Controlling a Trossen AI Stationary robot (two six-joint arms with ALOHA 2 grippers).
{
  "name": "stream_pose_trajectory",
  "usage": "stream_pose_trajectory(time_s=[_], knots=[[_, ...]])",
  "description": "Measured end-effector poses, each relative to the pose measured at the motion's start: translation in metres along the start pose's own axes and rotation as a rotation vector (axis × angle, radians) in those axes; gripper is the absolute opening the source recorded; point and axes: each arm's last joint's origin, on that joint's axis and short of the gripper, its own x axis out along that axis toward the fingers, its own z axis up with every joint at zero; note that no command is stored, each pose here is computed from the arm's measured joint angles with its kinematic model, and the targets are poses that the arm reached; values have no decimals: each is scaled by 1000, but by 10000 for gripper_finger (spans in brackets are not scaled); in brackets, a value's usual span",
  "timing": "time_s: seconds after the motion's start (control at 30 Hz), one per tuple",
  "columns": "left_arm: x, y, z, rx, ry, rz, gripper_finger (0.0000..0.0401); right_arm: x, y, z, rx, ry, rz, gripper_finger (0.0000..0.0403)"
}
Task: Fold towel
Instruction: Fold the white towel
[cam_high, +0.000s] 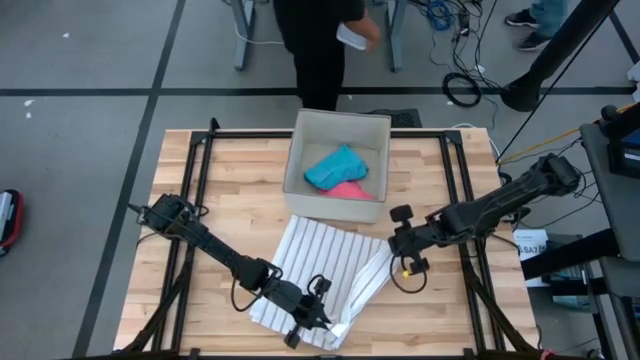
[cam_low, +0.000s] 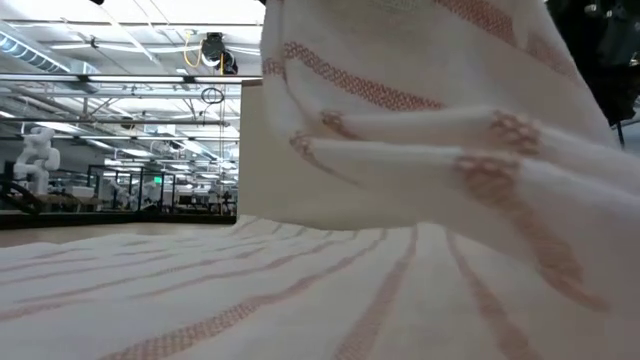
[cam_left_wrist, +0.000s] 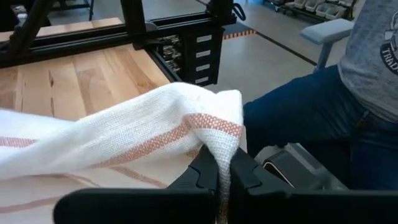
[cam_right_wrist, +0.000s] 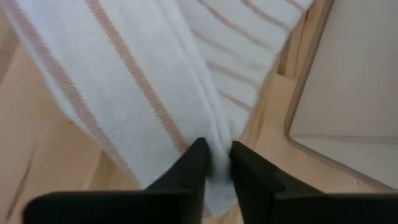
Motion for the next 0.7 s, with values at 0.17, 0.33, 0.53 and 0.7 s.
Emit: stream_pose_trajectory(time_s=[0.17, 0.33, 0.53, 0.7], knots=[[0, -1, 0, 1, 0, -12, 5, 10, 2, 6, -11, -9, -11, 115], [0, -3, 0, 4, 0, -36, 5, 21, 4, 9, -35, -3, -9, 155], [0, -5, 0, 5, -1, -58, 5, 35, 9, 20, -61, -61, 53, 168], [0, -4, 0, 4, -2, -57, 5, 56, 13, 28, -97, -101, 128, 160]])
